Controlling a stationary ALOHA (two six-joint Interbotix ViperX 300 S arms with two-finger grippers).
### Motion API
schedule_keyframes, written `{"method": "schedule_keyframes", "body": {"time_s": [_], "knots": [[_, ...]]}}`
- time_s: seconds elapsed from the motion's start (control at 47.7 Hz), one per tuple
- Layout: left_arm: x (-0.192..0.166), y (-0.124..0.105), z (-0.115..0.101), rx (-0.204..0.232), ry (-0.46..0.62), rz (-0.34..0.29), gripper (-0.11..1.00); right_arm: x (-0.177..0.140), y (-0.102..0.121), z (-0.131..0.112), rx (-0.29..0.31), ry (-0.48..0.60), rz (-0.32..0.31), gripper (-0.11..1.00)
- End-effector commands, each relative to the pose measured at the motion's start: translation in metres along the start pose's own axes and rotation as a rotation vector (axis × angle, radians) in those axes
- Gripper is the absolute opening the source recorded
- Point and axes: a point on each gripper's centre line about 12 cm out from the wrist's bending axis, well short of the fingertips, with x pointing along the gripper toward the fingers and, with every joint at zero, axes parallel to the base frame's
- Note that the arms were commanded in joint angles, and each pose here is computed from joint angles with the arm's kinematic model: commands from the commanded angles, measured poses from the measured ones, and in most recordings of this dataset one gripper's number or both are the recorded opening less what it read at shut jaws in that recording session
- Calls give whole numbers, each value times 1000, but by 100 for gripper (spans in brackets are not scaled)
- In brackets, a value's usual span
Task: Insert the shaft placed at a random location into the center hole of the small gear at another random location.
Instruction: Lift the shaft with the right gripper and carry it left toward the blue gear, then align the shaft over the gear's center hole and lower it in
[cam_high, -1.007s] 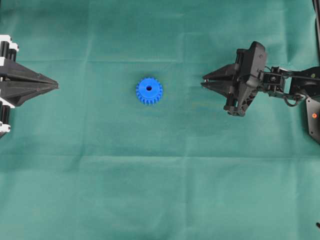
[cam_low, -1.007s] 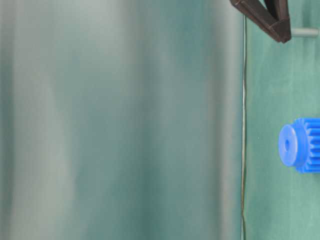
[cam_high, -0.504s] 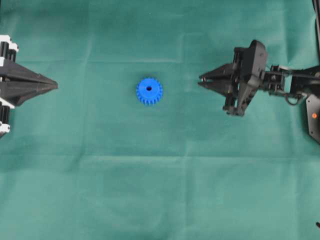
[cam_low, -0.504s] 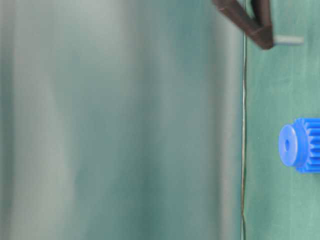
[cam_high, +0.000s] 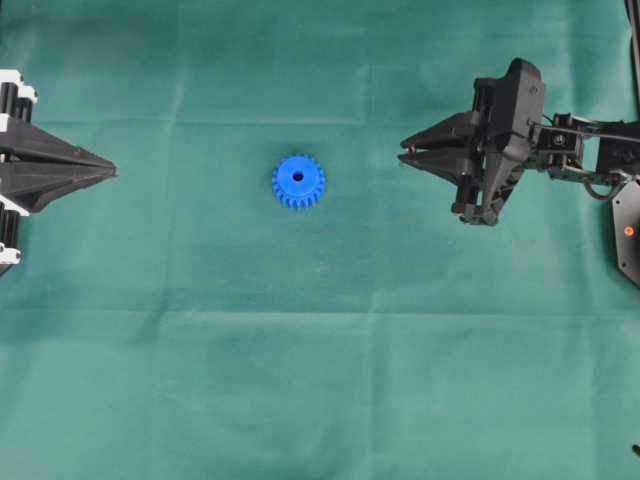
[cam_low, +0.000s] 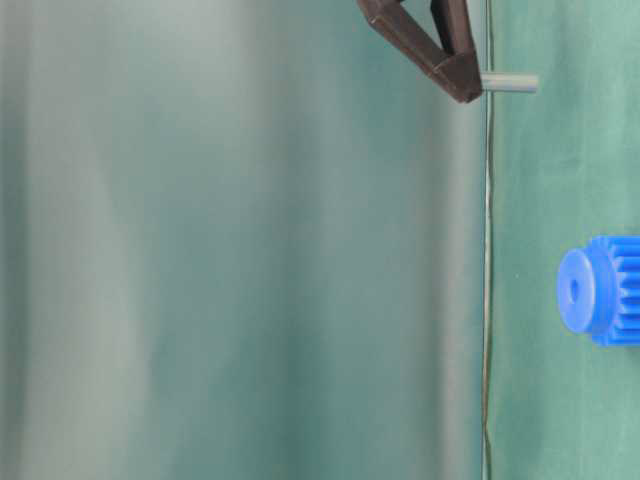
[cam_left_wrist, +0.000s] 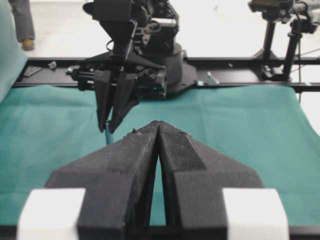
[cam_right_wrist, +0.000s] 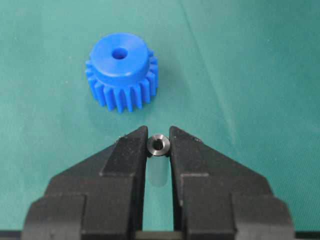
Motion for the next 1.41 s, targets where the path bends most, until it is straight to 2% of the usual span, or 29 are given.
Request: {"method": "schedule_keyframes", "body": {"time_s": [0.0,0.483,0.776,1.133,1.385], "knots": [[3,0,9,3,-20,-3,0,5,1,14,-17,-38,2,13],[3,0,10,0,-23,-2,0,67,23,56,-34,-78,52,13],[3,0,10,-2,-25,-2,0,92,29,71,-38,-72,62,13],[2,0,11,-2,-29,-2,0,104,29,65,-38,-58,60,13],[2,0,11,-2,-28,-2,0,115,29,49,-33,-35,57,14]]}}
